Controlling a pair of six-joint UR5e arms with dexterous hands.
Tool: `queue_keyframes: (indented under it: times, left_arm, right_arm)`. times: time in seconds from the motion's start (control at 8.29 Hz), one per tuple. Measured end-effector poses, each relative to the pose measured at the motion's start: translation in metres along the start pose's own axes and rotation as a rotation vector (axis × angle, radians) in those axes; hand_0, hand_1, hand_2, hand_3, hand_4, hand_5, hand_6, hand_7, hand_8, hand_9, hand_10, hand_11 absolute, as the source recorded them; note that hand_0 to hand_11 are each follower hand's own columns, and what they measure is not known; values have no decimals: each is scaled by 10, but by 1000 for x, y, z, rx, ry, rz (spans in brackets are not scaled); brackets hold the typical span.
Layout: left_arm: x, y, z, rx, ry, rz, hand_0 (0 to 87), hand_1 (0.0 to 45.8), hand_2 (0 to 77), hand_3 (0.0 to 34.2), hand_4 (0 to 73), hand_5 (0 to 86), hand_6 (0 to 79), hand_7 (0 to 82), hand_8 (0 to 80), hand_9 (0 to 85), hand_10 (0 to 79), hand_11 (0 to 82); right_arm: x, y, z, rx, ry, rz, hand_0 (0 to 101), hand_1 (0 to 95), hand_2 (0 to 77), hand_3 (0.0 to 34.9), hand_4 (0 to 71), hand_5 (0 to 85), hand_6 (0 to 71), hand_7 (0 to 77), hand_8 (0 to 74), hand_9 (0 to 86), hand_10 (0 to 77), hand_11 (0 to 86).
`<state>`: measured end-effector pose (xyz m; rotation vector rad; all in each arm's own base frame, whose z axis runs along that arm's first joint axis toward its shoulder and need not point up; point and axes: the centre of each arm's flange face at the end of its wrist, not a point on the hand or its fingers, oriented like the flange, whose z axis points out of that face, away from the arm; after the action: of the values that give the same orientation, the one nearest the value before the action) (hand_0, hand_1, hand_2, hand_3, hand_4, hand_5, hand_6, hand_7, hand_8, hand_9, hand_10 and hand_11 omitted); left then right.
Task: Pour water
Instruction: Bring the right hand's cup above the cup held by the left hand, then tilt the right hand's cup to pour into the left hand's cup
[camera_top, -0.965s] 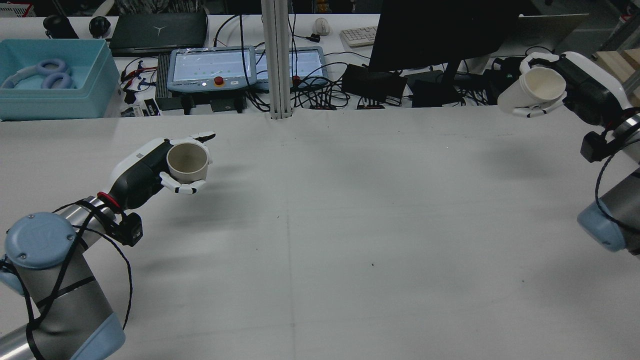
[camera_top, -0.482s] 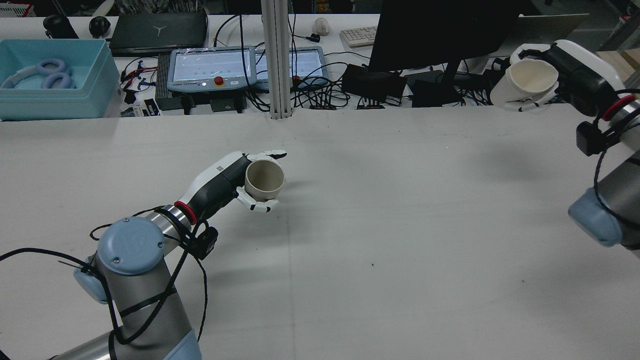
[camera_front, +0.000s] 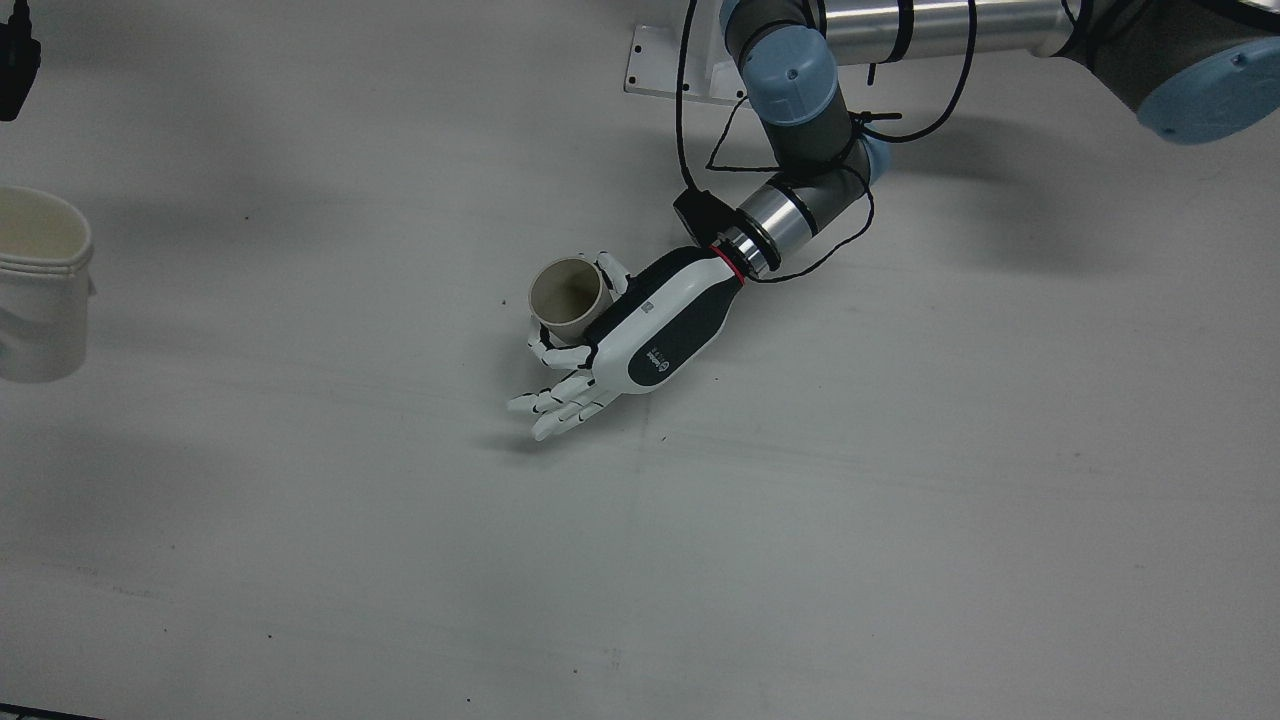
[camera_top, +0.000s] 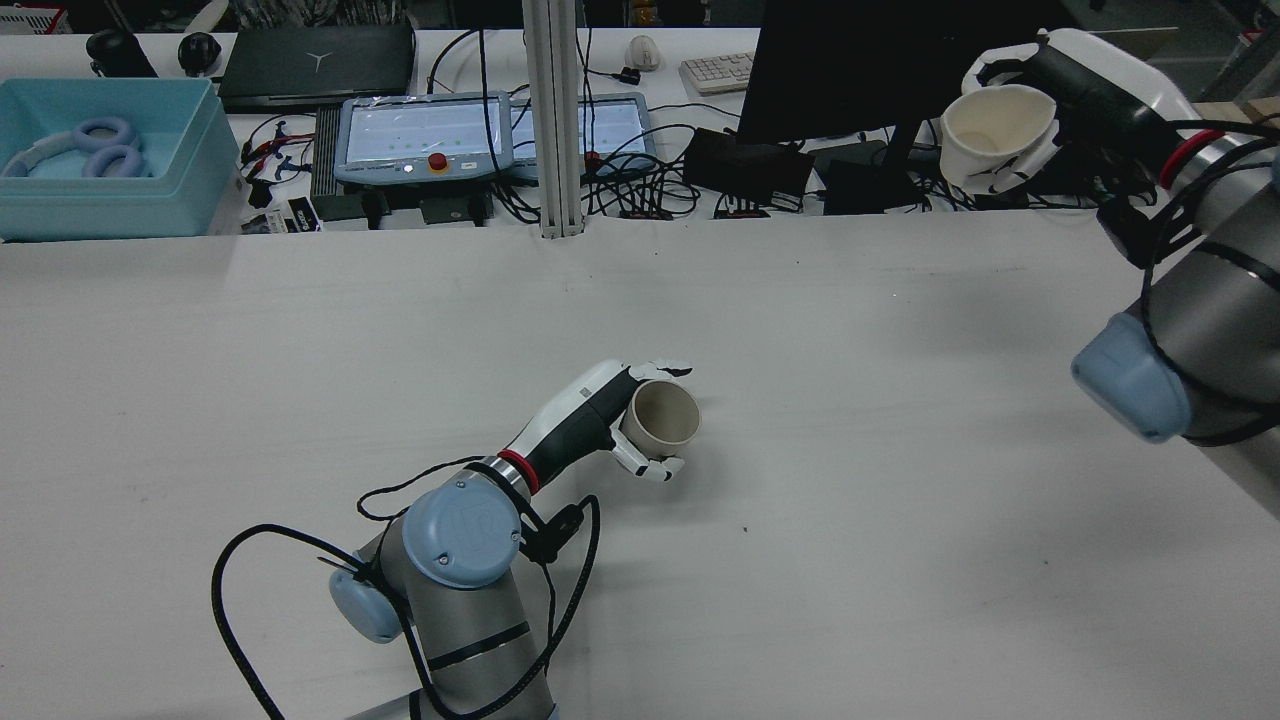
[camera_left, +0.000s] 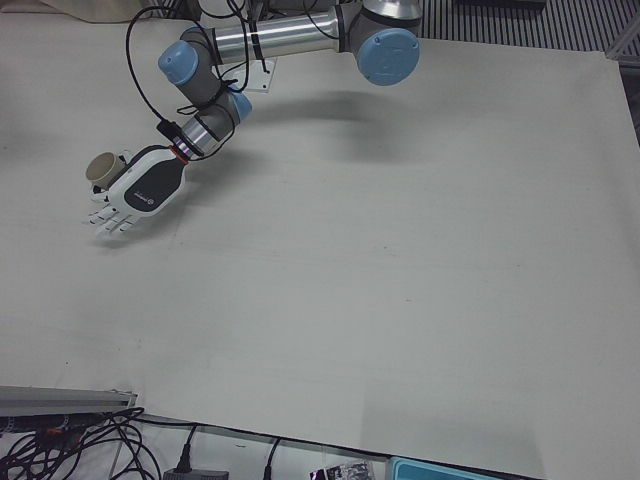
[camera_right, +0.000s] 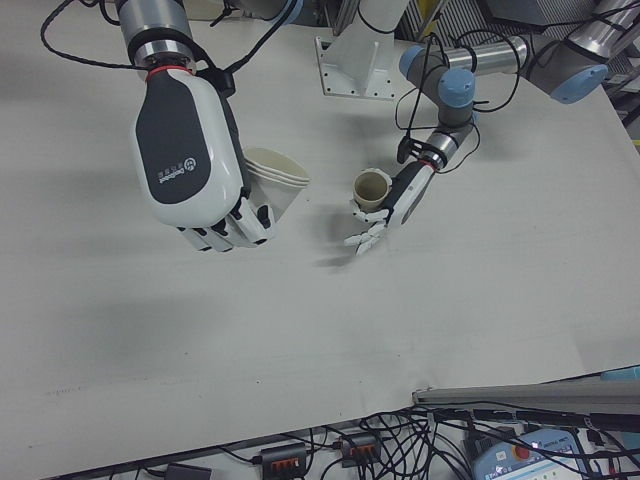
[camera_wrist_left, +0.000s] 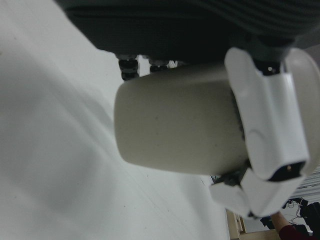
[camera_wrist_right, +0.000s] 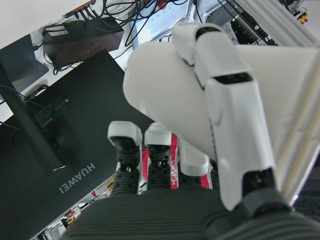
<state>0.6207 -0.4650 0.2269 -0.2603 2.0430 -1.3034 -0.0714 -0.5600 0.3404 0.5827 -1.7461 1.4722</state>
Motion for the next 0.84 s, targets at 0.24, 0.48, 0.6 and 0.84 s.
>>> queue_keyframes:
  times: [0.24, 0.48, 0.6, 0.84]
  left_arm:
    - [-9, 11, 22, -10, 4, 1, 609, 65, 496, 49, 485, 442, 153, 185, 115, 44, 54, 104]
    - [-9, 18, 29, -17, 10, 0, 608, 65, 496, 48, 485, 442, 164, 202, 115, 44, 54, 104]
    - [-6, 21, 31, -18, 17, -2, 610, 60, 496, 48, 485, 442, 175, 202, 115, 44, 54, 104]
    - [-3, 22, 33, -16, 27, -2, 612, 60, 496, 49, 485, 442, 175, 202, 115, 44, 60, 104]
  right_arm:
    - [3, 44, 3, -50, 37, -97, 796, 175, 311, 7, 365, 693, 698, 774, 545, 709, 458, 665]
    - [29, 97, 7, -110, 85, -203, 796, 175, 311, 7, 404, 682, 698, 774, 545, 709, 458, 665]
    - [45, 126, 7, -128, 102, -257, 796, 147, 327, 7, 404, 698, 698, 774, 545, 714, 458, 665]
    - [65, 188, 11, -142, 141, -364, 796, 147, 333, 6, 409, 693, 698, 774, 535, 720, 458, 665]
